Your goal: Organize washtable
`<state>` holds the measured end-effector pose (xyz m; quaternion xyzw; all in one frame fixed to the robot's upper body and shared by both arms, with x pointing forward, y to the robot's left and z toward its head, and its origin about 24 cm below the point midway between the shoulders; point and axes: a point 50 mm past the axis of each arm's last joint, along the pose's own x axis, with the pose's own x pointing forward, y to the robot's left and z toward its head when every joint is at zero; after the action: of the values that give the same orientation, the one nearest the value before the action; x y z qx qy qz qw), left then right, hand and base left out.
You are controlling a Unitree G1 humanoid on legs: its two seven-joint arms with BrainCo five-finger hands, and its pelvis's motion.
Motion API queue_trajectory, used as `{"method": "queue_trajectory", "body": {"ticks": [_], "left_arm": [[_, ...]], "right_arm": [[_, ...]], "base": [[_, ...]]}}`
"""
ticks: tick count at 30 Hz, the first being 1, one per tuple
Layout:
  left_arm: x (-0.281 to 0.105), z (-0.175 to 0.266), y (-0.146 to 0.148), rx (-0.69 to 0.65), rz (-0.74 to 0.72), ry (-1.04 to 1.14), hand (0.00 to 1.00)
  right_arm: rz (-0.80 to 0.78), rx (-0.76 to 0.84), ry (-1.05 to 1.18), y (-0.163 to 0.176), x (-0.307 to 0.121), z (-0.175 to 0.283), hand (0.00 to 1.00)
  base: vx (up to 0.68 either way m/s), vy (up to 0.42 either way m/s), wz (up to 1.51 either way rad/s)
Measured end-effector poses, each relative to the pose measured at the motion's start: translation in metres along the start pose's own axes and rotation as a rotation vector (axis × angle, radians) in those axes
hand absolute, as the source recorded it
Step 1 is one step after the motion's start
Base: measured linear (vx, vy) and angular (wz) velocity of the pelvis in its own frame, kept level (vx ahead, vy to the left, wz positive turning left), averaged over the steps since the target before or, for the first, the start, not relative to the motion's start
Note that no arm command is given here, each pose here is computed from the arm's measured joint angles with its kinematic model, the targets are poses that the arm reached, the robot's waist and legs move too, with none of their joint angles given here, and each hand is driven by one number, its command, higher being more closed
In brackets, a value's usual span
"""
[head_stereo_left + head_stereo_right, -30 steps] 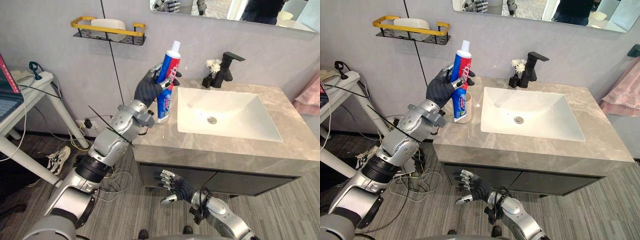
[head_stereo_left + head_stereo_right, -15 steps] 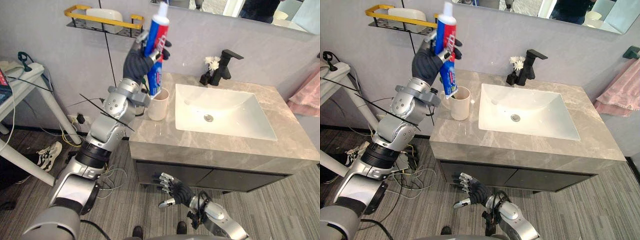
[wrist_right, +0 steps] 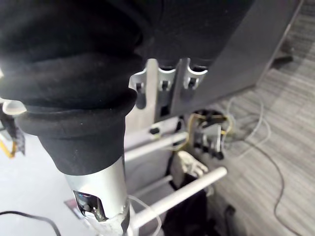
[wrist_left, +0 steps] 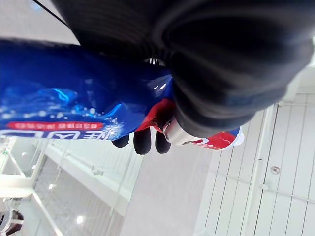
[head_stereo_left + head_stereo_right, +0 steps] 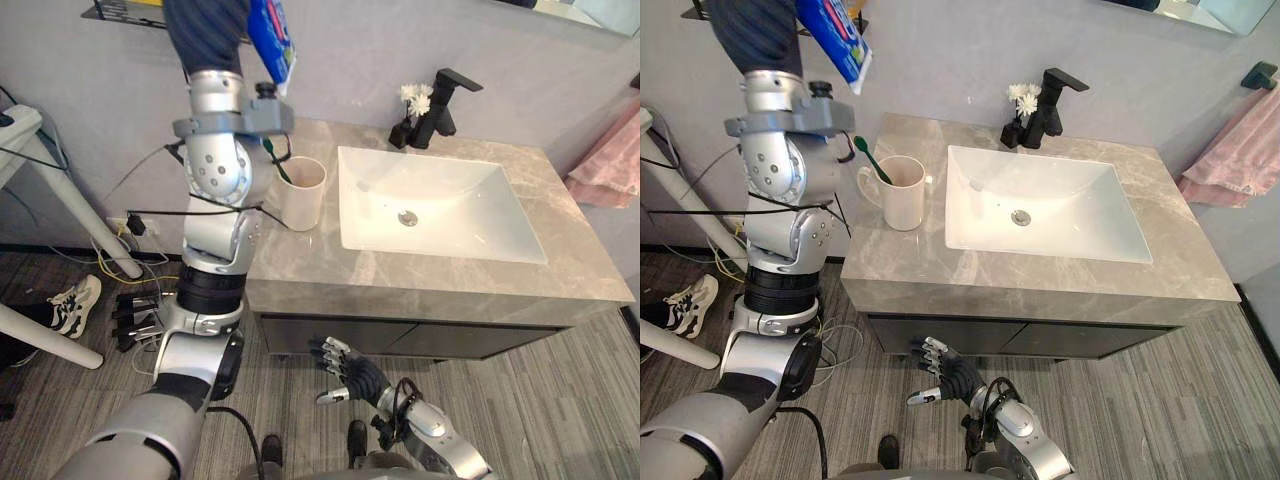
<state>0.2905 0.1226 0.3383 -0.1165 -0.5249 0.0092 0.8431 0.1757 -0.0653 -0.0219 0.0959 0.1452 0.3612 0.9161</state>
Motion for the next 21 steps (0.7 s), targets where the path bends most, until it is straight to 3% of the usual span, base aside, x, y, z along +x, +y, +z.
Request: {"method": "queue_trajectory", "body": {"ticks": [4,21], "left_arm": [[-0.001,0.001,0.001,0.003,0.057,-0.016,1.0],[-0.023,-0.02,0.001,0.026,0.064,0.083,1.0]], "right_arm": [[-0.012,0.0,-0.001,-0.001,0.0,0.0,0.0],[-0.018,-0.017,0.006,-0.004,-0.005,0.0,0.0]], "base": [[0.01,0.0,-0.03],[0.0,0.0,0.0]]}}
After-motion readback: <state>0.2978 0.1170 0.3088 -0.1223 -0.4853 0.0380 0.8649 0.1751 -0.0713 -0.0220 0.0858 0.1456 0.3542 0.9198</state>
